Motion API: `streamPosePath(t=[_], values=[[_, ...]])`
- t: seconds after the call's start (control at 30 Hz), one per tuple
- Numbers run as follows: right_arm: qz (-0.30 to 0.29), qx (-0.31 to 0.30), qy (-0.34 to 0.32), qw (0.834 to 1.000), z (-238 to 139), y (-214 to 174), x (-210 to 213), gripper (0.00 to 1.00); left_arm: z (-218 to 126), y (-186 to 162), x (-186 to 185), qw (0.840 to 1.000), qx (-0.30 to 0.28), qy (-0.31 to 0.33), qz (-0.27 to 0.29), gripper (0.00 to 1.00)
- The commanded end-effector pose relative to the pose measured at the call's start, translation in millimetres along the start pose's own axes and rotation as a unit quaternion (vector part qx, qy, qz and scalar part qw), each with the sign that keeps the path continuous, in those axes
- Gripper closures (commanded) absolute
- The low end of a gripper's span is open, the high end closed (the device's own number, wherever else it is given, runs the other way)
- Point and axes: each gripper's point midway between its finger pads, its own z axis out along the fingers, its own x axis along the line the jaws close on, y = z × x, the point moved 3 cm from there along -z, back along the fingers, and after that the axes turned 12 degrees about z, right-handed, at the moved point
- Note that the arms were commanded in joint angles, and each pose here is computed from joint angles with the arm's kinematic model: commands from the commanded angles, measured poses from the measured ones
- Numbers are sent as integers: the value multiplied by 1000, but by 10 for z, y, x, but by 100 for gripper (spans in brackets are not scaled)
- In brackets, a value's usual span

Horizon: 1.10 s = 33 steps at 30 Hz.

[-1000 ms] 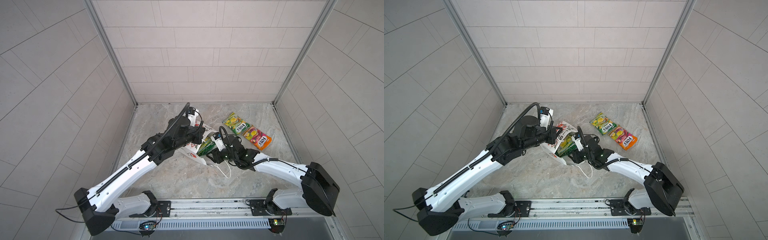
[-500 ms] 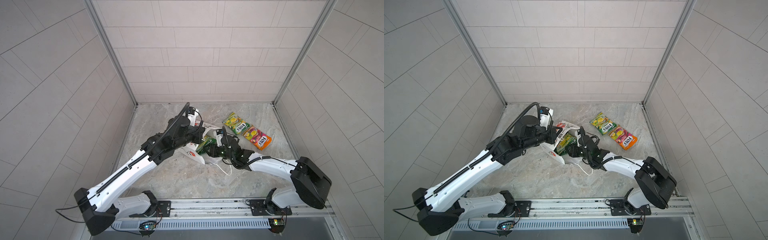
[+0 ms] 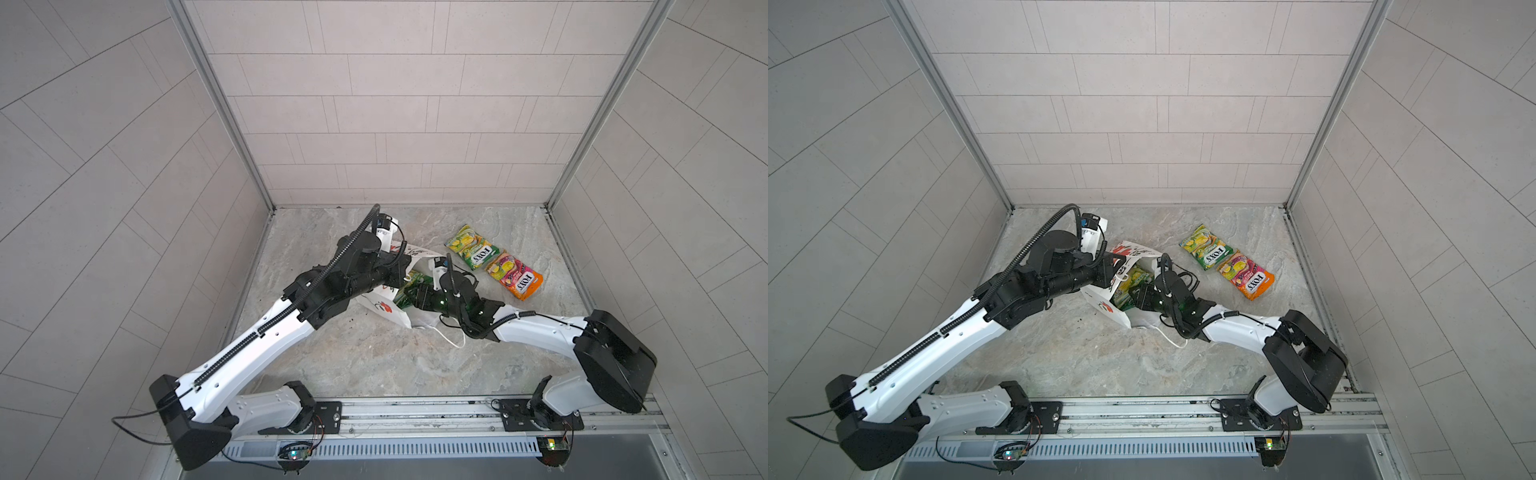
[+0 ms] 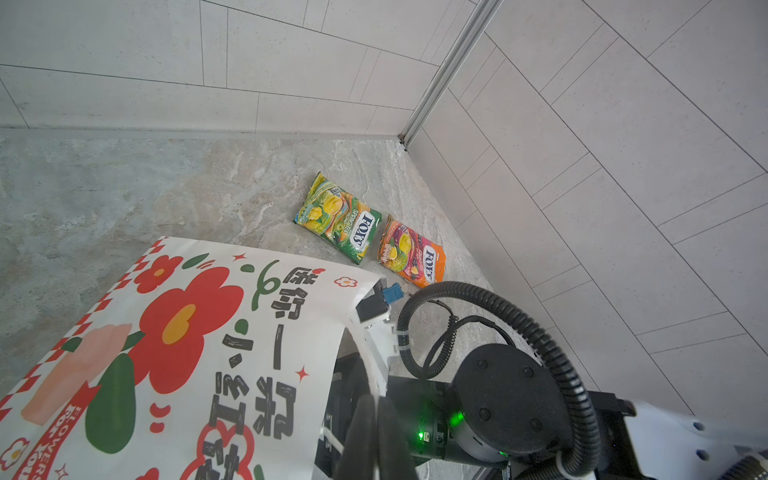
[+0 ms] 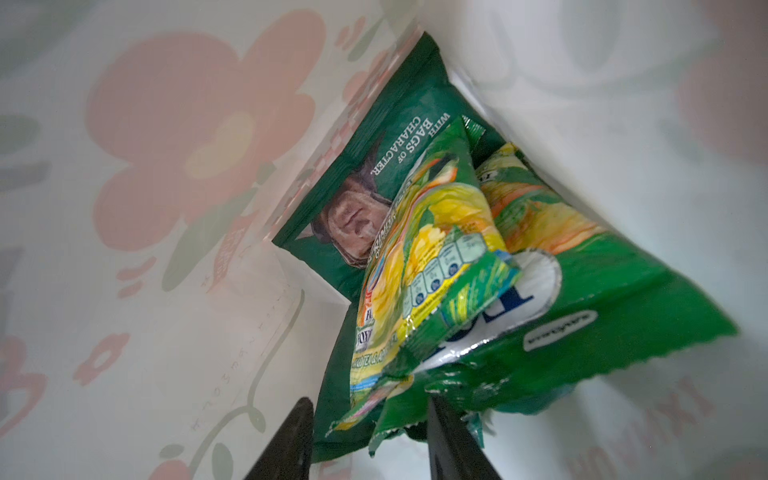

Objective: Take the snacks out of the paper bag
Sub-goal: 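Reach the right gripper into the bag toward the green Fox's packets, then close the right gripper on a green Spring Tea packet inside the bag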

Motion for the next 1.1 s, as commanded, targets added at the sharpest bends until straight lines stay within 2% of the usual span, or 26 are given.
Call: streamPosePath(t=[0.0, 0.17, 0.33, 0.43, 0.53, 0.67, 0.83, 1.07], values=[[30, -27, -5, 999, 50, 86, -12, 54, -45, 119, -78, 1000, -23, -17, -2, 100], [47, -34, -17, 998, 112, 103, -56, 54, -48, 126, -92, 999, -24, -22, -2, 100], [44, -20, 2, 999, 175, 86, 42, 55, -53, 120, -100, 999, -23, -25, -1, 100], [42, -17, 16, 999, 189, 72, 84, 64, -48, 115, -99, 999, -22, -25, -1, 100], [38, -11, 28, 999, 172, 47, 132, 64, -54, 121, -102, 999, -23, -26, 0, 100], [28, -22, 30, 999, 107, 58, 154, 63, -59, 122, -97, 999, -23, -24, 0, 100], [39, -49, -1, 998, 88, 132, 78, 55, -62, 123, -107, 999, -23, -28, -1, 100], [51, -89, -19, 995, 79, 205, 48, 53, -44, 118, -121, 999, -21, -31, -1, 100]])
